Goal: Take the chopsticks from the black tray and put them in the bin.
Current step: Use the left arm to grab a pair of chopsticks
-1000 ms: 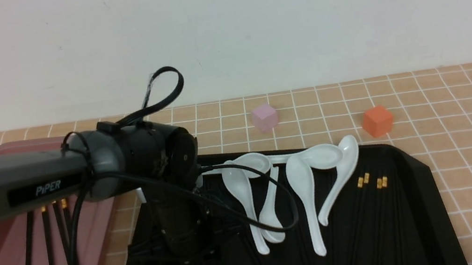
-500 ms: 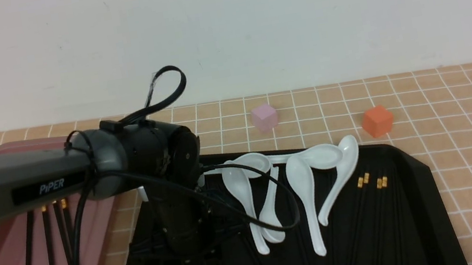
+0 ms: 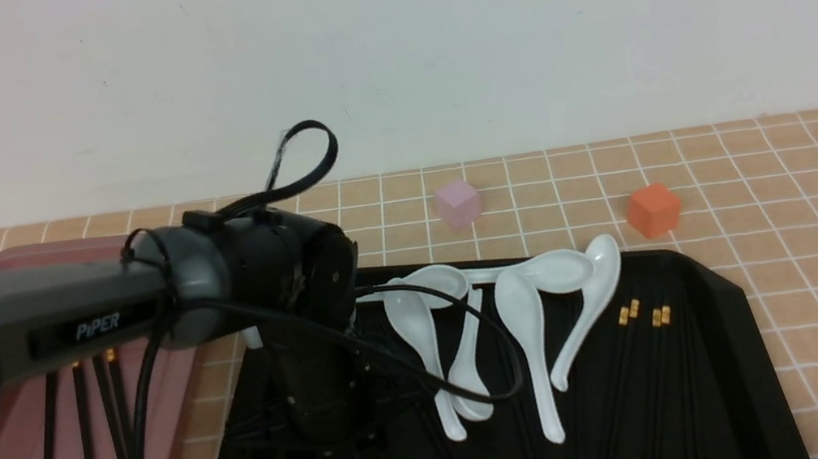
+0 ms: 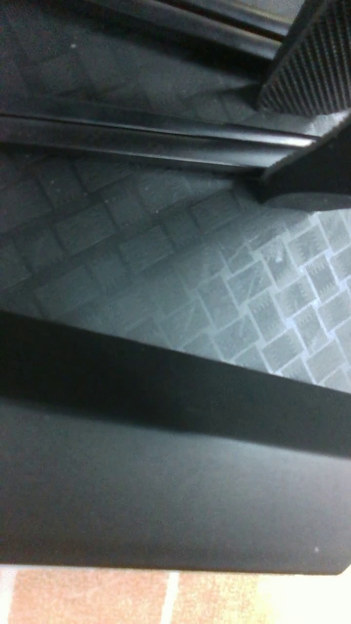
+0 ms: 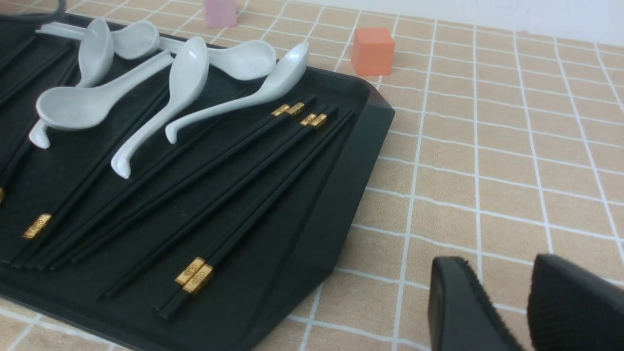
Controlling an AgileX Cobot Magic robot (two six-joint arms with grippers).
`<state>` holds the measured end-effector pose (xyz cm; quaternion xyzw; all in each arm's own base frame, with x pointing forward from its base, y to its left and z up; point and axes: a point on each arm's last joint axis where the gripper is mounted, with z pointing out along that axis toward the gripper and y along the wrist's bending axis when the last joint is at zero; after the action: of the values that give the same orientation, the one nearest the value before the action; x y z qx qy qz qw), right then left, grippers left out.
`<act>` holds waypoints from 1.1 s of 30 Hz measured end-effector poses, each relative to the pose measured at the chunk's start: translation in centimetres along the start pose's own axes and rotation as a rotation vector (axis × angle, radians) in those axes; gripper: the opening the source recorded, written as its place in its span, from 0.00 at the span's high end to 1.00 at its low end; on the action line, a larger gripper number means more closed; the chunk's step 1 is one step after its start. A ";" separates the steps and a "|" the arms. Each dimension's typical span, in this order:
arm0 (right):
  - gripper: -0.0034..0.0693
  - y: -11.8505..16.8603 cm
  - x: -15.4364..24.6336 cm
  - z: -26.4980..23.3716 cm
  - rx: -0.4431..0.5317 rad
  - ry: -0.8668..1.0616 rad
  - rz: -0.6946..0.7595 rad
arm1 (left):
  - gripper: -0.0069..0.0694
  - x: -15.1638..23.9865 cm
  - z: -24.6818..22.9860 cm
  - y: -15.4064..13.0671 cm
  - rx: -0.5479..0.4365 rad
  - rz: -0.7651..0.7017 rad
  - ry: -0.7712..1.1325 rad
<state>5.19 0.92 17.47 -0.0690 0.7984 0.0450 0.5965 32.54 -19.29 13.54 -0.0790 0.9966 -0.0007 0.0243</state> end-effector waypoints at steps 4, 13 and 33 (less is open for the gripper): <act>0.62 0.0 0.0 0.0 0.000 0.000 0.001 | 0.65 0.0 0.0 -0.1 -0.004 0.005 -0.005; 0.62 0.0 0.0 0.0 0.000 0.000 0.001 | 0.78 0.0 0.0 -0.2 -0.013 -0.024 -0.021; 0.62 0.0 0.0 0.0 0.000 0.000 0.001 | 0.78 0.0 -1.5 0.6 -0.033 0.013 -0.075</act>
<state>5.19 0.92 17.47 -0.0687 0.7984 0.0454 0.5965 32.35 -18.69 14.99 -0.0727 0.9953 0.0190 0.0604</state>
